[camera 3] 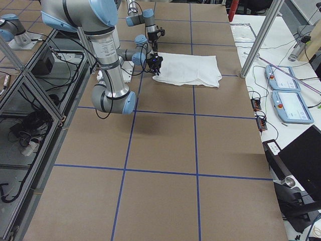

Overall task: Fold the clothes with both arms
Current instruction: 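Grasp the near shirt edge with both grippers and lift it, then fold the lifted edge over toward the far edge with both grippers, then press and smooth the folded shirt bundle with the right gripper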

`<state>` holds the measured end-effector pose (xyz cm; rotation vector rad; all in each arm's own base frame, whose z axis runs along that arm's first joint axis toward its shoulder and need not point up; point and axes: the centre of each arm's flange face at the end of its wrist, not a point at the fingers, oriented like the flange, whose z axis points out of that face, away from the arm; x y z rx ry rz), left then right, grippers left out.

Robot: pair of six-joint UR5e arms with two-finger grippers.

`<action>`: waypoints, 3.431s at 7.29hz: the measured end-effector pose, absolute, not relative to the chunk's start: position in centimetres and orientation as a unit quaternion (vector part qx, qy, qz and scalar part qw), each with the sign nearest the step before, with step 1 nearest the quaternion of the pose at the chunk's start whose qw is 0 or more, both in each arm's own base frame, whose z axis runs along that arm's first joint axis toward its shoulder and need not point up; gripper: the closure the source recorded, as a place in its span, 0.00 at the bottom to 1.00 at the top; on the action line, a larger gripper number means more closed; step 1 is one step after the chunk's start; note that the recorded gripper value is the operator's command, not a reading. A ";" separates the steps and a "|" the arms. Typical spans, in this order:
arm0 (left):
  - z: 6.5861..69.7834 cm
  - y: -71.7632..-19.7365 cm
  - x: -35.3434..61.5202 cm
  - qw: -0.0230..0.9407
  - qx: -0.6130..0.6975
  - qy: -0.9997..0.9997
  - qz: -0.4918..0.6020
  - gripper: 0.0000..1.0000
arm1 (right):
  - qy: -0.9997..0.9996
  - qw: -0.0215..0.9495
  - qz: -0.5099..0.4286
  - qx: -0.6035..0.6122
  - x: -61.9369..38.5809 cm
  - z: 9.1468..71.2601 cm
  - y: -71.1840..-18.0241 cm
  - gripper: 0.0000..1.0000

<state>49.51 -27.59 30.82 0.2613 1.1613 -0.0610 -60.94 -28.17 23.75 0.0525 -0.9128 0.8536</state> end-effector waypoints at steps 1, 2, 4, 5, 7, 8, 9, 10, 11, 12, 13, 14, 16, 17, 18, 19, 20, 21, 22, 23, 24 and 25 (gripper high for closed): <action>29.6 -27.3 48.7 0.826 0.121 0.550 -0.024 1.00 | -0.427 0.809 0.402 0.027 -59.8 22.9 -28.5 1.00; 27.8 -26.7 47.4 0.827 0.114 0.550 -0.017 1.00 | -0.428 0.809 0.402 0.026 -57.4 20.9 -28.1 1.00; 22.4 -24.6 42.8 0.824 0.095 0.558 -0.002 1.00 | -0.433 0.814 0.387 0.011 -50.6 15.4 -23.9 1.00; 19.5 -22.9 39.7 0.823 0.080 0.562 0.009 1.00 | -0.441 0.815 0.377 0.002 -47.2 13.3 -21.8 1.00; 16.8 -21.7 37.5 0.828 0.060 0.557 0.022 1.00 | -0.436 0.823 0.364 0.008 -46.0 12.1 -20.9 1.00; 16.8 -23.0 39.0 0.836 0.061 0.545 0.017 1.00 | -0.429 0.828 0.359 0.029 -47.5 11.7 -21.9 1.00; 16.8 -25.4 40.0 0.842 0.076 0.533 0.008 1.00 | -0.427 0.828 0.359 0.051 -48.5 11.4 -23.9 1.00; 17.0 -28.3 40.4 0.849 0.099 0.520 0.003 1.00 | -0.427 0.826 0.360 0.072 -49.4 11.5 -26.5 1.00; 17.4 -32.0 40.8 0.857 0.121 0.501 -0.007 1.00 | -0.425 0.826 0.357 0.094 -50.7 12.2 -29.7 1.00; 18.4 -35.8 41.6 0.868 0.136 0.477 -0.019 1.00 | -0.420 0.827 0.355 0.114 -52.4 13.2 -32.9 1.00; 19.7 -39.5 42.6 0.880 0.145 0.451 -0.029 1.00 | -0.410 0.831 0.353 0.128 -54.2 14.2 -35.7 1.00; 21.1 -42.6 43.5 0.889 0.152 0.430 -0.034 1.00 | -0.398 0.838 0.348 0.138 -55.9 14.9 -37.8 1.00; 25.0 -47.2 46.2 0.894 0.162 0.416 -0.038 0.72 | -0.384 0.848 0.334 0.150 -59.1 16.7 -40.2 0.12; 26.8 -48.7 47.4 0.892 0.167 0.418 -0.039 0.01 | -0.381 0.854 0.318 0.158 -60.0 17.5 -40.9 0.00; 27.7 -49.4 47.7 0.891 0.175 0.418 -0.032 0.00 | -0.380 0.860 0.299 0.162 -60.1 17.8 -41.7 0.00; 28.0 -50.3 46.8 0.890 0.192 0.414 -0.013 0.00 | -0.384 0.865 0.285 0.152 -59.5 17.4 -42.8 0.00; 28.0 -51.6 44.8 0.888 0.214 0.407 0.010 0.00 | -0.390 0.868 0.274 0.139 -58.9 16.5 -43.7 0.00; 28.3 -52.8 42.8 0.887 0.230 0.400 0.032 0.00 | -0.394 0.870 0.264 0.133 -58.9 16.0 -43.7 0.00; 29.0 -53.5 41.1 0.887 0.234 0.396 0.045 0.00 | -0.394 0.874 0.253 0.131 -59.9 15.9 -42.8 0.00; 29.3 -53.7 40.3 0.886 0.236 0.395 0.051 0.00 | -0.386 0.879 0.245 0.136 -61.7 16.1 -41.6 0.00; 29.5 -53.8 39.9 0.886 0.236 0.395 0.053 0.00 | -0.372 0.884 0.241 0.146 -63.8 16.3 -41.5 0.01; 29.5 -53.8 39.8 0.886 0.236 0.394 0.053 0.00 | -0.358 0.888 0.244 0.155 -64.9 16.4 -42.8 0.04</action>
